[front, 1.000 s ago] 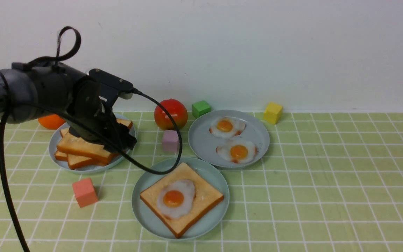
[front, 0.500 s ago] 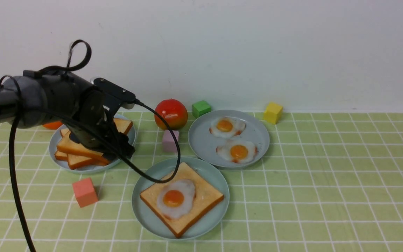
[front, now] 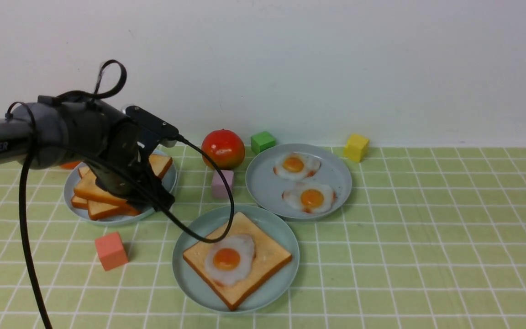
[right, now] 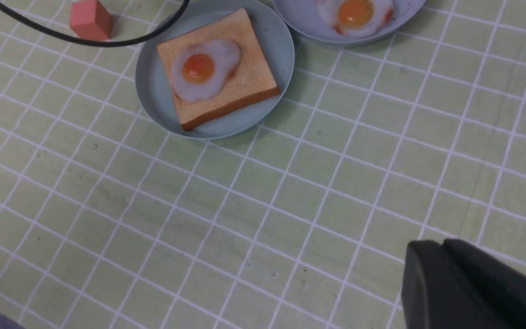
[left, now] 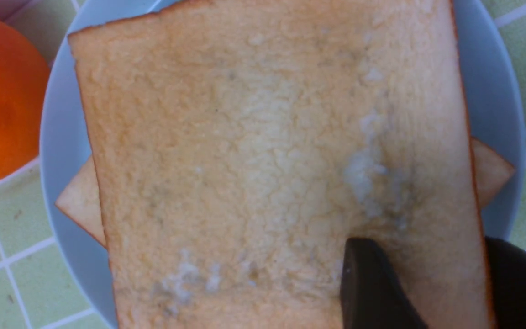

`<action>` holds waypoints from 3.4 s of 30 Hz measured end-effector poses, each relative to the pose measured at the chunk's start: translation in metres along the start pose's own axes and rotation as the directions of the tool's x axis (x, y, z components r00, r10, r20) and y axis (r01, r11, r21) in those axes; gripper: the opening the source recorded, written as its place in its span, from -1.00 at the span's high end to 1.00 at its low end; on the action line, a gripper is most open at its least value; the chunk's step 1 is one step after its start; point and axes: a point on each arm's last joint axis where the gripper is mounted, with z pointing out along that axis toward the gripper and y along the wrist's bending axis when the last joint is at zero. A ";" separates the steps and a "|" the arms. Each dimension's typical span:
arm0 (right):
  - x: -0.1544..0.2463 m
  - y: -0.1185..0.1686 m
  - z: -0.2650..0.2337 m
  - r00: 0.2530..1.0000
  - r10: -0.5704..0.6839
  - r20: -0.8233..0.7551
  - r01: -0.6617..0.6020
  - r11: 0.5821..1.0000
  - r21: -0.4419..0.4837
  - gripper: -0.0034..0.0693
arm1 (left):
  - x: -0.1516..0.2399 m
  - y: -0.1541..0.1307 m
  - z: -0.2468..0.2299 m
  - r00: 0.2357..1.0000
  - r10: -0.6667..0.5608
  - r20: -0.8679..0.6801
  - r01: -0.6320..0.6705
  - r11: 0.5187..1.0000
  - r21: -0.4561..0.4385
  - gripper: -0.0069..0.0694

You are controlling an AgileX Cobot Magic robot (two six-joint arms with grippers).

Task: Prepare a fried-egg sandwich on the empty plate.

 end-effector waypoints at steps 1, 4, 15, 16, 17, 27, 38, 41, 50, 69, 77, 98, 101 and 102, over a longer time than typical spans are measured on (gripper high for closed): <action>0.000 0.000 0.000 1.000 0.000 0.000 0.000 1.000 0.000 0.75 | 0.000 0.000 -0.001 1.000 -0.004 -0.001 0.004 1.000 0.001 0.14; 0.000 0.000 -0.001 1.000 0.001 0.001 -0.001 1.000 -0.002 0.74 | -0.001 0.001 -0.005 1.000 -0.014 0.002 0.014 1.000 0.003 0.25; 0.002 0.001 -0.005 1.000 -0.001 0.012 0.001 1.000 -0.006 0.71 | -0.011 0.017 -0.077 0.991 -0.083 0.107 0.085 0.996 -0.011 0.45; 0.002 0.001 -0.006 1.000 -0.001 0.017 0.002 1.000 -0.006 0.71 | -0.012 0.018 -0.085 0.989 -0.093 0.117 0.094 0.996 -0.007 0.45; 0.003 0.002 -0.007 1.000 -0.003 0.022 0.003 1.000 -0.005 0.71 | -0.011 0.018 -0.092 0.986 -0.104 0.128 0.106 0.994 -0.004 0.45; 0.008 0.003 -0.018 0.999 -0.016 0.047 0.016 1.000 0.002 0.69 | 0.014 -0.091 -0.139 0.975 0.146 0.167 -0.169 0.978 0.127 0.45; 0.013 0.003 -0.023 0.999 -0.022 0.029 0.022 1.000 0.003 0.68 | 0.027 -0.171 -0.121 0.928 0.347 0.135 -0.365 0.919 0.146 0.48; 0.015 0.003 -0.023 1.000 -0.022 0.004 0.022 1.000 0.002 0.68 | 0.030 -0.177 -0.108 0.916 0.386 0.106 -0.398 0.907 0.136 0.48; 0.018 0.003 -0.023 1.000 -0.022 -0.022 0.022 1.000 0.001 0.68 | 0.030 -0.180 -0.100 0.906 0.409 0.112 -0.421 0.898 0.126 0.48; 0.018 0.004 -0.023 1.000 -0.018 -0.024 0.017 1.000 -0.009 0.67 | 0.032 -0.183 -0.101 0.929 0.358 0.092 -0.369 0.913 0.174 0.00; 0.018 0.004 -0.023 0.999 -0.018 -0.029 0.017 1.000 -0.009 0.67 | 0.030 -0.175 -0.143 0.950 0.271 0.156 -0.300 0.930 0.213 -0.02; 0.108 0.000 -0.109 0.965 -0.002 0.260 -0.035 0.990 0.138 0.68 | 0.195 -0.103 -0.277 0.578 -0.358 0.734 -0.233 0.789 0.568 0.85; 0.123 -0.002 -0.108 0.950 0.021 0.310 -0.066 0.989 0.135 0.83 | 0.217 -0.109 -0.258 0.532 -0.393 0.750 -0.270 0.761 0.590 0.85; 0.126 -0.003 -0.106 0.948 0.026 0.318 -0.072 0.988 0.133 0.87 | 0.222 -0.110 -0.253 0.517 -0.404 0.755 -0.283 0.752 0.596 0.85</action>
